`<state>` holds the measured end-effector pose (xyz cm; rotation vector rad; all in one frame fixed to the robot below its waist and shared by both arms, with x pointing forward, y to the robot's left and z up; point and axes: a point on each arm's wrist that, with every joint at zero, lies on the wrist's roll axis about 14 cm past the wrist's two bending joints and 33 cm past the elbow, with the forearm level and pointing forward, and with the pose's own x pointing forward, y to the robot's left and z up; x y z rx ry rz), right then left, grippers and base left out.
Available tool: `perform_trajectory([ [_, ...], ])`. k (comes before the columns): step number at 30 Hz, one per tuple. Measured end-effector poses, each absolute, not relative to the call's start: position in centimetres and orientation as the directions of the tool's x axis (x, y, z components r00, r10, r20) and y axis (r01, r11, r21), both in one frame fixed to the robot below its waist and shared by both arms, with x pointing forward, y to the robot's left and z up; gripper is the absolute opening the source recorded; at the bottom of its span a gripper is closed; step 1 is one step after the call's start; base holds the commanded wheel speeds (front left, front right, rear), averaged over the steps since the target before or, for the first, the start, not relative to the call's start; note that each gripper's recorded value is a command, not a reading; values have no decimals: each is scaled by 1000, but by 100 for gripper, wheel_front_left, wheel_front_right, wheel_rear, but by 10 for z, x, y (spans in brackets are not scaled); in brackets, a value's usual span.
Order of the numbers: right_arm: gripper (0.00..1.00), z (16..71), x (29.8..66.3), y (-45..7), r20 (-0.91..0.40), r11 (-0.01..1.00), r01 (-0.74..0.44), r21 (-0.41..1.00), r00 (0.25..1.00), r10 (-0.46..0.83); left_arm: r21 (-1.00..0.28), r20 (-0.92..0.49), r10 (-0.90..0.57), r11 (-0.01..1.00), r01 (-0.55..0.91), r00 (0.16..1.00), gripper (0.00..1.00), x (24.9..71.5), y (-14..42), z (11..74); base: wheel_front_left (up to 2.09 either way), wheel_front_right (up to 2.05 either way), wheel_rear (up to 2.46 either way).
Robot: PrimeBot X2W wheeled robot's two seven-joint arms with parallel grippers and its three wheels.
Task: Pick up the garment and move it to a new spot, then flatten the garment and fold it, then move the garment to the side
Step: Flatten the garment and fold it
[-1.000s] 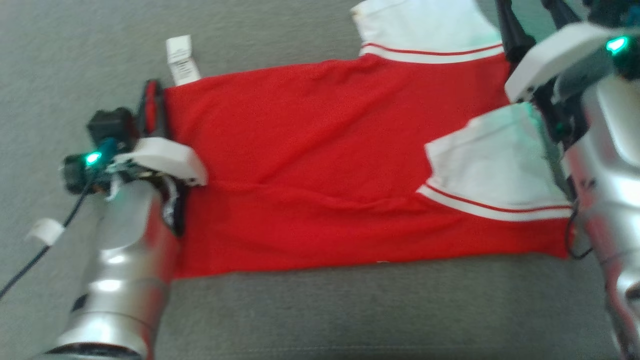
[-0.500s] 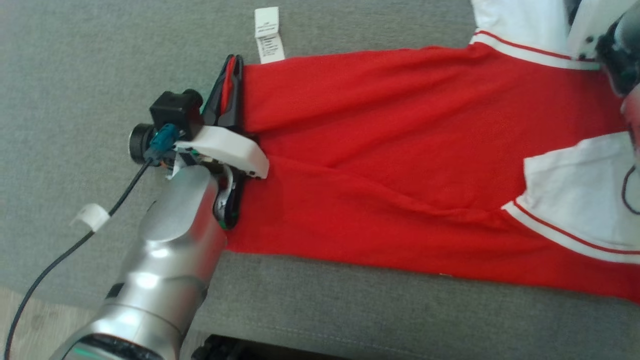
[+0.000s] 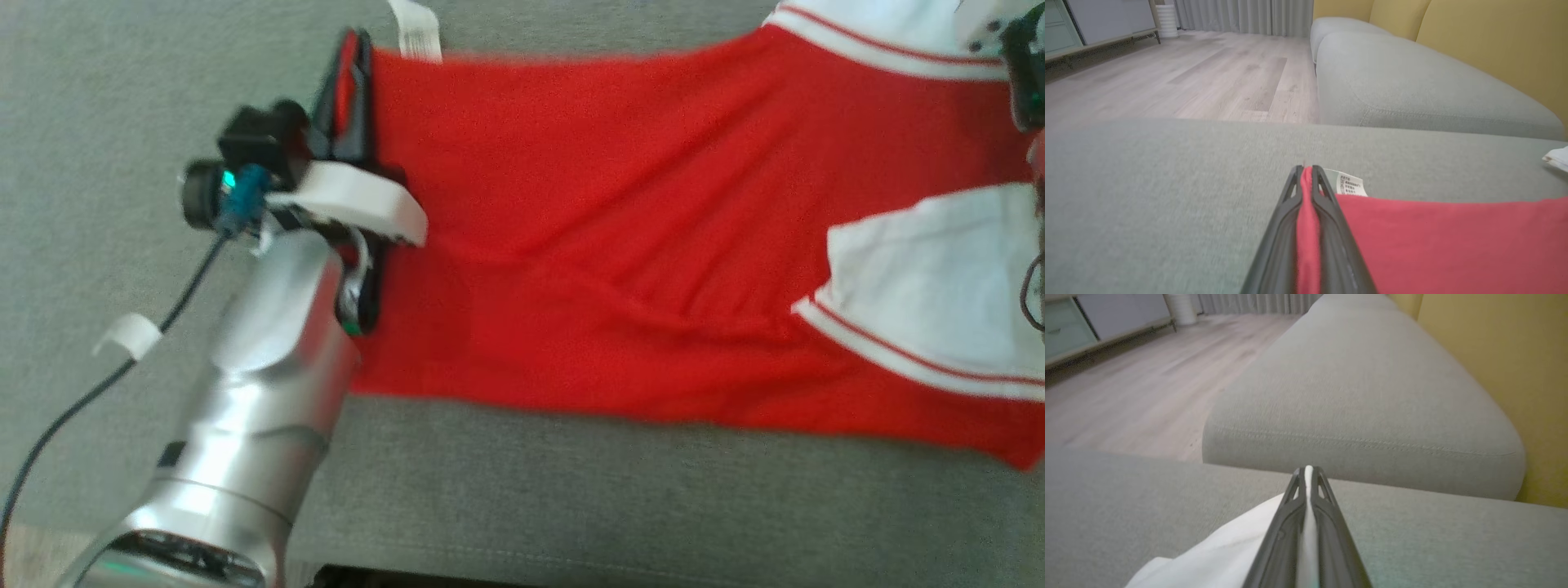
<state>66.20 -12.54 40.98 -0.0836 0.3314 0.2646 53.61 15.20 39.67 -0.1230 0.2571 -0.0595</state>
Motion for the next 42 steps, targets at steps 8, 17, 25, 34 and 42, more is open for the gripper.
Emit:
perform_trajectory([
  [8, 0, 474, 654, -145, -145, 981, -196, 8, 970, 195, -86, -133, -91, 993, 80, 987, 0, 552, 151, 438, 0, 0, 0],
  [17, 0, 491, 590, -161, -61, 973, -160, 166, 983, 172, -55, -159, -125, 992, 117, 979, 0, 524, 147, 431, 0, 0, 0],
  [25, 0, 426, 484, -177, -195, 936, -67, 347, 970, 142, -68, -219, -128, 991, 116, 967, 0, 482, 145, 408, 0, 0, 0],
  [34, 4, 407, 433, -182, -251, 907, 5, 420, 961, 111, -89, -270, -98, 993, 76, 958, 62, 440, 149, 393, 0, 0, 0],
  [42, 100, 425, 416, -185, -193, 912, 8, 411, 978, 79, -48, -218, -12, 999, 1, 976, 100, 414, 166, 413, 0, 0, 0],
])
